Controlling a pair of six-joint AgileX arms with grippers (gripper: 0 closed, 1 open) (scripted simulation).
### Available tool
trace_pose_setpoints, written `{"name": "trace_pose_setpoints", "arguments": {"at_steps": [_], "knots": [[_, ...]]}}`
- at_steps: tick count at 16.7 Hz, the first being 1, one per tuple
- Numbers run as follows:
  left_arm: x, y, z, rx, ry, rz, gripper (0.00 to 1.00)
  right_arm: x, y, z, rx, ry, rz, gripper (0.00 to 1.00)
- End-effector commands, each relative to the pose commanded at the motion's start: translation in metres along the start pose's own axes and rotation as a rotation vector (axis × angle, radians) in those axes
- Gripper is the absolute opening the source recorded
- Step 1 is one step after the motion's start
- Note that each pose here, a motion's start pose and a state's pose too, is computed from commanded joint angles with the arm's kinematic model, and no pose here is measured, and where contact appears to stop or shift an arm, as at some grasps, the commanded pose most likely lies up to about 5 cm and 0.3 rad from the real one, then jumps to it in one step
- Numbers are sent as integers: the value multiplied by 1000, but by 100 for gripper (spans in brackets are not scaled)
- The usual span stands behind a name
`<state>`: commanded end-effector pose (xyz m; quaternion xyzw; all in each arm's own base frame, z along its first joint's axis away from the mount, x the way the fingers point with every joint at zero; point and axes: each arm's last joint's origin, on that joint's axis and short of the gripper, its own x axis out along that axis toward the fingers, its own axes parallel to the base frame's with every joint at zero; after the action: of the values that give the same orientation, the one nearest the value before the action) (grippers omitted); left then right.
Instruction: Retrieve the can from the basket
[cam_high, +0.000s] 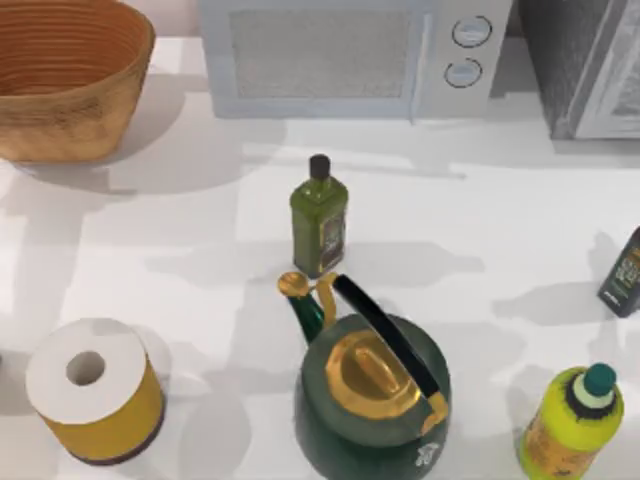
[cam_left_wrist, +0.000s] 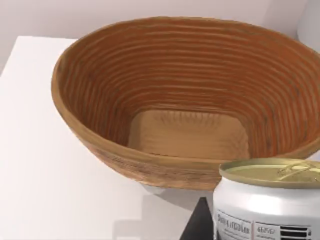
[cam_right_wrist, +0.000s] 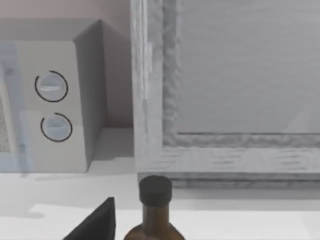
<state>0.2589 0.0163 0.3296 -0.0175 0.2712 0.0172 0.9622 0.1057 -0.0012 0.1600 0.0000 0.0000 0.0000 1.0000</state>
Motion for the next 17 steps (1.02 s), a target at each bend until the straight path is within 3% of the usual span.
{"name": "trace_pose_setpoints", "arguments": {"at_steps": [5, 10, 14, 17], "knots": [[-60, -6, -94, 20, -248, -17, 0, 0, 0, 0, 0, 0, 0, 100], [-61, -7, -179, 32, -439, -29, 0, 0, 0, 0, 0, 0, 0, 100], [-47, -7, -217, 35, -529, -34, 0, 0, 0, 0, 0, 0, 0, 100], [-42, -7, -225, 36, -549, -35, 0, 0, 0, 0, 0, 0, 0, 100]]}}
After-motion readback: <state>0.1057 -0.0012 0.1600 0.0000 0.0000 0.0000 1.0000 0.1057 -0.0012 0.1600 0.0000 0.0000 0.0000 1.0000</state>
